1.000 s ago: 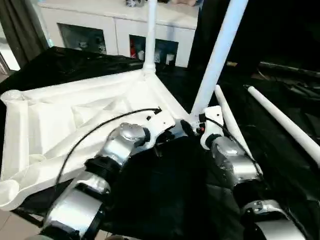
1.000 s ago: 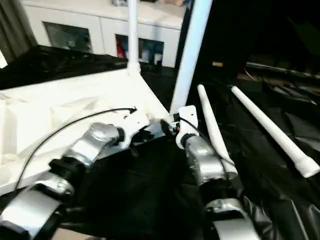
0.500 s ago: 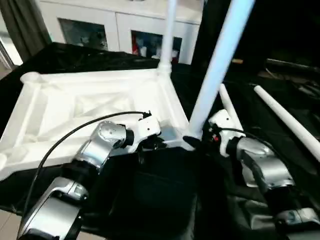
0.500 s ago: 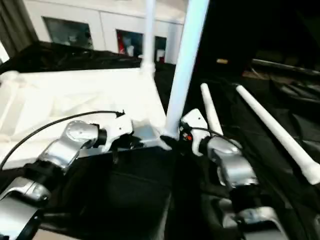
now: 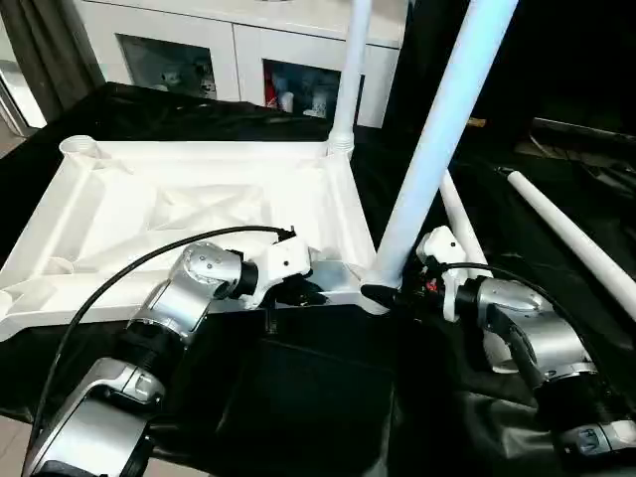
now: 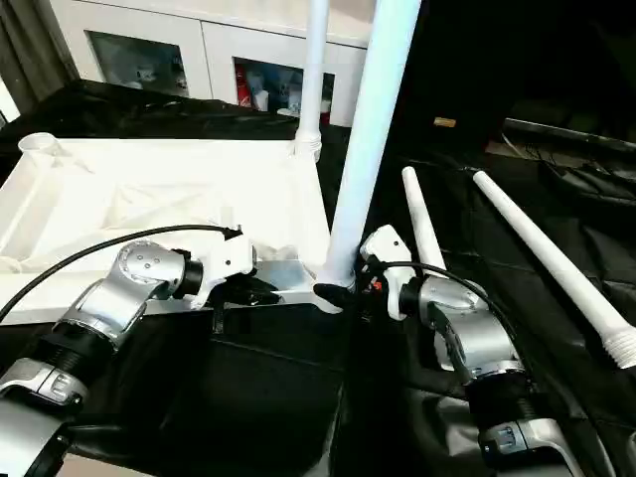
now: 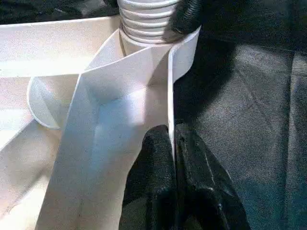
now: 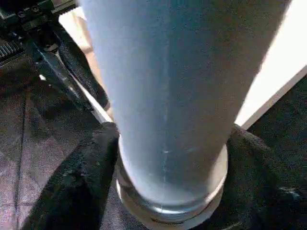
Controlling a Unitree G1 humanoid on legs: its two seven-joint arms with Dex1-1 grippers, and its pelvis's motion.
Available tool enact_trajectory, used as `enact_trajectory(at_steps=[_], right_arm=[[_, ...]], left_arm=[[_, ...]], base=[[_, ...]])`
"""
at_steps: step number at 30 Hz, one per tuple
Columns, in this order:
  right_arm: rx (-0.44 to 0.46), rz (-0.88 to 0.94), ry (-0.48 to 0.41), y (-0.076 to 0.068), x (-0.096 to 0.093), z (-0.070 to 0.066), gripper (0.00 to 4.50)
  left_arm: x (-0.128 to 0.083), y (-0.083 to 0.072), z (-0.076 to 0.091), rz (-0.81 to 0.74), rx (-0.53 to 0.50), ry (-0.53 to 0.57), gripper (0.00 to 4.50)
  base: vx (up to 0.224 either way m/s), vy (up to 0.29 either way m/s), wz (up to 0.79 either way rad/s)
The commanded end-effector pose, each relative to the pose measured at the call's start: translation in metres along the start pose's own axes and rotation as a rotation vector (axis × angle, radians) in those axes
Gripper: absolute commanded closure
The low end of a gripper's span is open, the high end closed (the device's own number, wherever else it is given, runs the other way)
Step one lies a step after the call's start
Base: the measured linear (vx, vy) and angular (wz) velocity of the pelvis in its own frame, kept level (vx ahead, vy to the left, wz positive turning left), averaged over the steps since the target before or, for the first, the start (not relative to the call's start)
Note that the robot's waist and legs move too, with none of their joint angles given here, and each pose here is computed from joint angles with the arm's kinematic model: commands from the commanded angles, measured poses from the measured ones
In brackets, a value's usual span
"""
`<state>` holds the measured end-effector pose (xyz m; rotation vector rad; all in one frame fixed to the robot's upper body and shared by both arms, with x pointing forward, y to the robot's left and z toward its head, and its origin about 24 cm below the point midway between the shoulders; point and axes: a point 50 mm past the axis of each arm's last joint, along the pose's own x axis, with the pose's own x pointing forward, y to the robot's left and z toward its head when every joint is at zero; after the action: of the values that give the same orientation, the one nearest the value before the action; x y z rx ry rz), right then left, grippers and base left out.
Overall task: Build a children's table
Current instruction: Rotate leg to tighten
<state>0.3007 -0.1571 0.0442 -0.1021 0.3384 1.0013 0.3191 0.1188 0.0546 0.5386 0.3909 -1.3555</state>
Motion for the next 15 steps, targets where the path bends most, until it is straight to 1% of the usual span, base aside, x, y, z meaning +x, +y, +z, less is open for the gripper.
enact_trajectory(at_steps=[1,2,3,5,9,10,11,13,15], right_arm=[[-0.004,0.020,-0.006,0.003,-0.001,0.002,1.59],[0.001,0.016,-0.009,0.003,0.000,0.001,1.59],[0.020,-0.003,-0.018,0.003,0.000,-0.001,1.73],[0.051,-0.046,-0.030,0.002,0.002,-0.005,1.75],[0.125,-0.283,-0.006,-0.007,0.012,-0.022,1.79],[0.182,-0.384,-0.009,-0.009,0.018,-0.026,1.80],[0.228,-0.451,-0.014,-0.010,0.023,-0.028,1.80],[0.263,-0.516,-0.017,-0.010,0.029,-0.028,1.80],[0.290,-0.579,-0.017,-0.008,0.040,-0.027,1.80]], left_arm=[[0.006,-0.010,-0.008,-0.052,-0.029,-0.002,4.50],[0.006,-0.010,-0.008,-0.048,-0.028,-0.002,4.50],[0.006,-0.008,-0.008,-0.026,-0.029,-0.003,4.50],[0.008,-0.005,-0.009,0.017,-0.042,0.000,4.50],[0.019,0.005,-0.009,0.160,-0.099,0.026,4.50],[0.027,0.008,-0.006,0.204,-0.120,0.035,4.50],[0.032,0.009,-0.004,0.230,-0.136,0.038,4.50],[0.039,0.010,0.000,0.256,-0.152,0.039,4.50],[0.050,0.011,0.008,0.284,-0.169,0.037,4.50]], base=[[0.000,0.000,0.00],[0.000,0.000,0.00],[0.000,0.000,0.00],[0.000,0.000,0.00],[0.000,0.000,0.00],[0.000,0.000,0.00],[-0.066,0.016,-0.02],[0.000,0.000,0.00],[0.000,0.000,0.00]])
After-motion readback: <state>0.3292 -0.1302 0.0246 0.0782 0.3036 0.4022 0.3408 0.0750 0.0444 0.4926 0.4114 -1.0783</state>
